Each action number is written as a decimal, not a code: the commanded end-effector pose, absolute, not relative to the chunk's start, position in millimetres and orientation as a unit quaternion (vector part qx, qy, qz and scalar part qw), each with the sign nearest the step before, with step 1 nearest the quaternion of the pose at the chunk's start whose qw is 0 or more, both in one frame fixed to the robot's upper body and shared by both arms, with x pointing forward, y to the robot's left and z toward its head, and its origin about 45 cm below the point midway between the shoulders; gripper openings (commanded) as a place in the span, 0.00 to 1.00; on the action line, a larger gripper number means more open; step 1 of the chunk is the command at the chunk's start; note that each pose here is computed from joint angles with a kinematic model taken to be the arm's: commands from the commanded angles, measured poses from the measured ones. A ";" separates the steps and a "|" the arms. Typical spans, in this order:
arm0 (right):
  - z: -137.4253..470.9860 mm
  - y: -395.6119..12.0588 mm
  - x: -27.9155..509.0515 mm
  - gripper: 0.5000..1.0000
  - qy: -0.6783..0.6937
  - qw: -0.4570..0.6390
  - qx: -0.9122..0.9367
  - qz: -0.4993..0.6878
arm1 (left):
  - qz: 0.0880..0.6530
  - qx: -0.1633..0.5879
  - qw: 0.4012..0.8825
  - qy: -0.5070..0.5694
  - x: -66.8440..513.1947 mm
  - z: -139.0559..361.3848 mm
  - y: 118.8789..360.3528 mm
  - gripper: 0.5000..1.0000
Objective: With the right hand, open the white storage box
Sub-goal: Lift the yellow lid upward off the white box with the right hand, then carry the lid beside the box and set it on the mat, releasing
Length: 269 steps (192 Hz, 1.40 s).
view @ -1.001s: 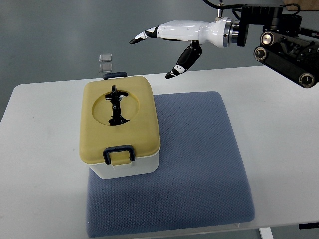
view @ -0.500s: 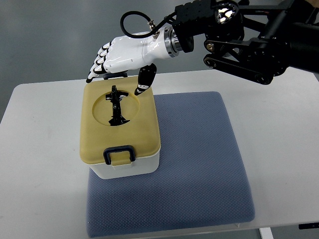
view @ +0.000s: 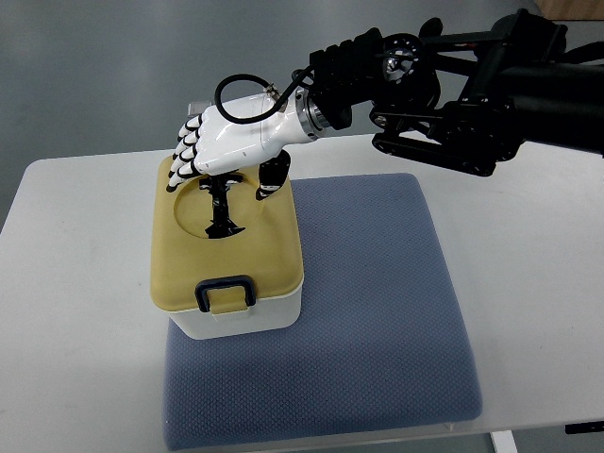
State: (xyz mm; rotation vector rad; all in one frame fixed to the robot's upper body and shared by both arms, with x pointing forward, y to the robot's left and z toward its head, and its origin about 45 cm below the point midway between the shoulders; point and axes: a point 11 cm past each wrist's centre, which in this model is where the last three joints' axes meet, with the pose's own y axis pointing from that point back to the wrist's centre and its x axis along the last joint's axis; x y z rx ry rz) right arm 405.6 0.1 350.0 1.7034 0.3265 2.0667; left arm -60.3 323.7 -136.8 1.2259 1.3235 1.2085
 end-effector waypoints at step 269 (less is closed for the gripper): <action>420.4 -133.6 466.4 0.00 -0.084 0.255 0.645 0.716 | 0.493 0.499 0.466 0.539 -59.7 -136.8 323.7 1.00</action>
